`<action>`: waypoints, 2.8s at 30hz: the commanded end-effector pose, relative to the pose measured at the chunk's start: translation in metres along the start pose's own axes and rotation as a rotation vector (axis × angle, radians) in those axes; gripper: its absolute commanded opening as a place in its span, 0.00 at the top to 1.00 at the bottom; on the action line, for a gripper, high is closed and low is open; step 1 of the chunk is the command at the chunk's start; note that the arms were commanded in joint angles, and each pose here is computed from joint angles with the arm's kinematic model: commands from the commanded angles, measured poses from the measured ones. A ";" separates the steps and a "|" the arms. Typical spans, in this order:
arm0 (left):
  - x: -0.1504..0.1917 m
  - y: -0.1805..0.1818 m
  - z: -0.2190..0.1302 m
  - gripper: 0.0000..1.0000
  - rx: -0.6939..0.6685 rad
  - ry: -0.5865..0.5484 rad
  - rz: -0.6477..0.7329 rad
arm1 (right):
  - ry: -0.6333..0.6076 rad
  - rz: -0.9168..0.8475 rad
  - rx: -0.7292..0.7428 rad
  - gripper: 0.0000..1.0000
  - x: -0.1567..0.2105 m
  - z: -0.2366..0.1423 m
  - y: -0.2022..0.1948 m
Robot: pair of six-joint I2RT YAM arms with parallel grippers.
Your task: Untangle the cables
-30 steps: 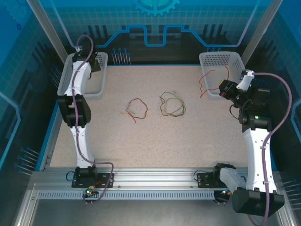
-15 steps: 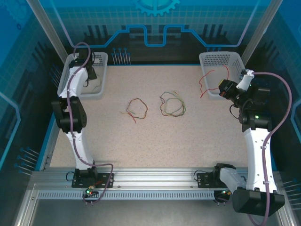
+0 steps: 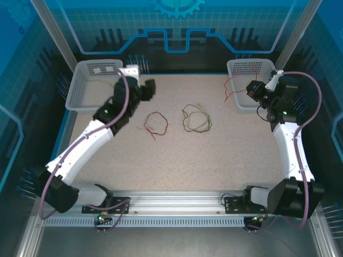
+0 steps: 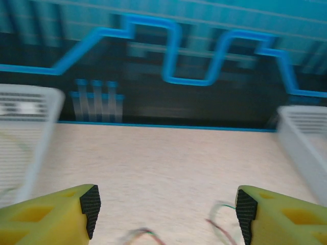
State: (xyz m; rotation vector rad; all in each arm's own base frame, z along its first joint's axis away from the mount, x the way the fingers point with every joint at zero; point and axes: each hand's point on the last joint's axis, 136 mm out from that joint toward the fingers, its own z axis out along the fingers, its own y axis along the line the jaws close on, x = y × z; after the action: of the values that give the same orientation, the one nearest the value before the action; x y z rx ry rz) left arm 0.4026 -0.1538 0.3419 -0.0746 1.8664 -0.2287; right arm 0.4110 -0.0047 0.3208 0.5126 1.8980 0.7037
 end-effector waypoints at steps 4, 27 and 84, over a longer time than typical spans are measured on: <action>0.059 -0.104 -0.009 0.27 0.271 0.017 0.076 | -0.191 0.141 -0.011 1.00 -0.054 0.034 -0.052; 0.167 -0.106 -0.046 0.18 0.409 0.092 0.165 | -0.085 0.261 0.269 0.77 -0.063 0.168 -0.212; 0.261 0.092 0.073 0.65 -0.169 0.775 -0.222 | 0.147 -0.644 -0.270 0.35 0.243 0.018 0.098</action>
State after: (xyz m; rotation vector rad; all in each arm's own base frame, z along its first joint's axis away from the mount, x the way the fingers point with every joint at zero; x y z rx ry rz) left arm 0.3945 -0.1052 0.0597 -0.3911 2.6422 -0.2326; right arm 0.3274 0.2183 0.1997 -0.3418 1.9583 0.5430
